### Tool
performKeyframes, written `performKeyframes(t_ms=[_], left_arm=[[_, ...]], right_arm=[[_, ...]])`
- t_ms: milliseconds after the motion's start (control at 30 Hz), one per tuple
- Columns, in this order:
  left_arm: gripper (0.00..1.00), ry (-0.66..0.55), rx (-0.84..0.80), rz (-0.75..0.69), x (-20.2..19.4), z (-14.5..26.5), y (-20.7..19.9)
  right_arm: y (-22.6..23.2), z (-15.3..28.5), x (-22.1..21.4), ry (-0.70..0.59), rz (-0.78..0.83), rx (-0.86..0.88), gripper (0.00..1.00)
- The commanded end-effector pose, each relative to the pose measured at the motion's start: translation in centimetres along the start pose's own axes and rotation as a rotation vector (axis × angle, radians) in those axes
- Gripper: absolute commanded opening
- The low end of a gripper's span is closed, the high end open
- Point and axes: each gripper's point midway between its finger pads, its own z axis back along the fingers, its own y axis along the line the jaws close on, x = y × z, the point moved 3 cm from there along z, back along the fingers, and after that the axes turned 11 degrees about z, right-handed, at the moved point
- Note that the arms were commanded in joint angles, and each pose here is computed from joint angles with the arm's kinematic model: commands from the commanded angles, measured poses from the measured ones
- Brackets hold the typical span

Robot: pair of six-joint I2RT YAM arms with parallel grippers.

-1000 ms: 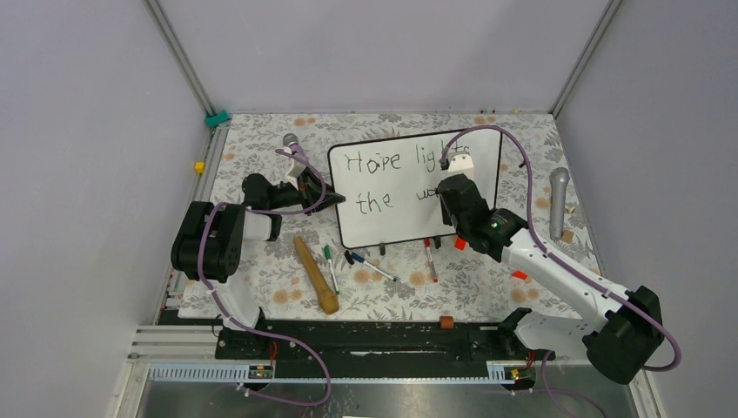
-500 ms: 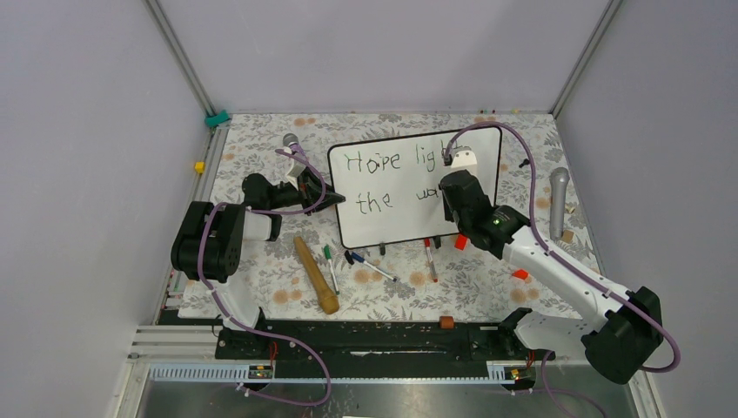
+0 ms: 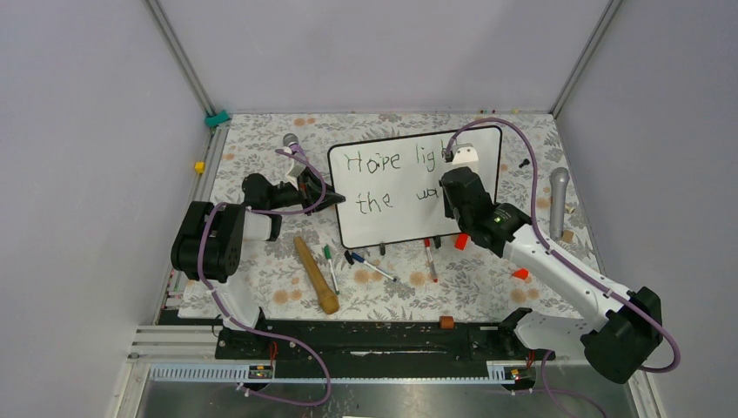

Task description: Write a sentence on the whiteboard

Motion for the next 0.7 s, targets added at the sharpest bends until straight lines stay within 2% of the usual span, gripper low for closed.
performKeyframes(t_ms=[0, 400, 667], left_arm=[[0.0, -0.014, -0.025, -0.229, 1.1, 0.0, -0.1], [0.0, -0.015, -0.025, -0.228, 1.1, 0.0, -0.1], [0.0, -0.015, -0.025, -0.228, 1.1, 0.0, -0.1]], right_arm=[[-0.1, -0.2, 0.1, -0.008, -0.027, -0.003, 0.0], [1.3, -0.6, -3.2, 0.072, -0.039, 0.06, 0.0], [2.0, -0.4, -2.0, 0.031, -0.071, 0.111, 0.0]])
